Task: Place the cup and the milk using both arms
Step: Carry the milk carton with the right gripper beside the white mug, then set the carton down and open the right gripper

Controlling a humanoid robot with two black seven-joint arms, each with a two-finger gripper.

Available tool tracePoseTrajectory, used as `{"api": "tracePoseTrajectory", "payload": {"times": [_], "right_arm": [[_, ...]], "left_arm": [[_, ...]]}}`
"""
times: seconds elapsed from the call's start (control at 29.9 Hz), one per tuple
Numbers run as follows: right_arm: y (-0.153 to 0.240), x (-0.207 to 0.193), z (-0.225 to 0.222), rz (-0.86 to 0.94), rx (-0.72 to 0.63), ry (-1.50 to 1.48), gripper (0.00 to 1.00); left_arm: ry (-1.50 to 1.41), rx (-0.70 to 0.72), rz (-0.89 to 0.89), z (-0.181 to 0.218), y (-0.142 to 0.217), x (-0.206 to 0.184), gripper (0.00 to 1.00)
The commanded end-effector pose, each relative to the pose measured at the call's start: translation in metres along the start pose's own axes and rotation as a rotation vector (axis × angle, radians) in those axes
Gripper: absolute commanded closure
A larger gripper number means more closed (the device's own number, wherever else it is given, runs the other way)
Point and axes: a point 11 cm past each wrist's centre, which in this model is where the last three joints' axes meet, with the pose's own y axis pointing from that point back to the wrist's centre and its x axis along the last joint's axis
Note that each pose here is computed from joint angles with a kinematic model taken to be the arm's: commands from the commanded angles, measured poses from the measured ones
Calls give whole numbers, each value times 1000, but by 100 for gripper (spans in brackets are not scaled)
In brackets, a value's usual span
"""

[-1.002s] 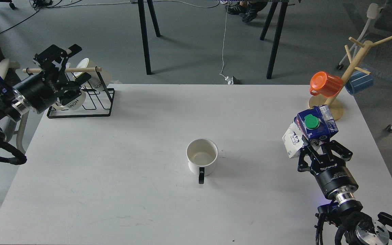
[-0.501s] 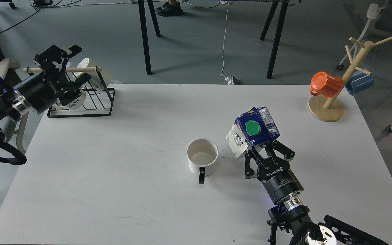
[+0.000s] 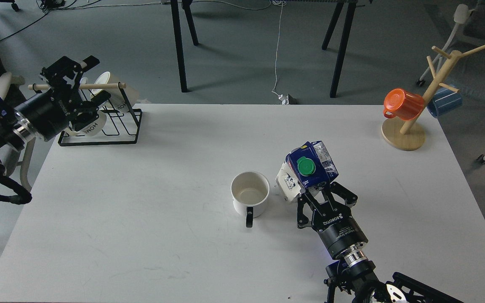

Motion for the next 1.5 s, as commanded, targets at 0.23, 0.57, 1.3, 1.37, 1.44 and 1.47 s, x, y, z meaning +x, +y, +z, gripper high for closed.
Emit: {"api": "tracePoseTrajectory", "payload": {"times": [0.23, 0.57, 1.3, 1.37, 1.44, 1.47], "right_arm": [[-2, 5, 7, 12, 2, -9, 76], [3, 16, 5, 42, 11, 0, 67], [6, 15, 12, 42, -12, -4, 4], [7, 13, 13, 38, -15, -11, 4], [12, 11, 17, 36, -20, -26, 4], [13, 9, 18, 32, -23, -34, 3]], "left_arm": [[-1, 5, 11, -2, 1, 3, 1], [11, 4, 4, -6, -3, -2, 1], [12, 7, 4, -7, -2, -2, 1], [12, 7, 4, -7, -2, -2, 1], [12, 7, 4, -7, -2, -2, 1], [12, 7, 4, -7, -2, -2, 1]]}}
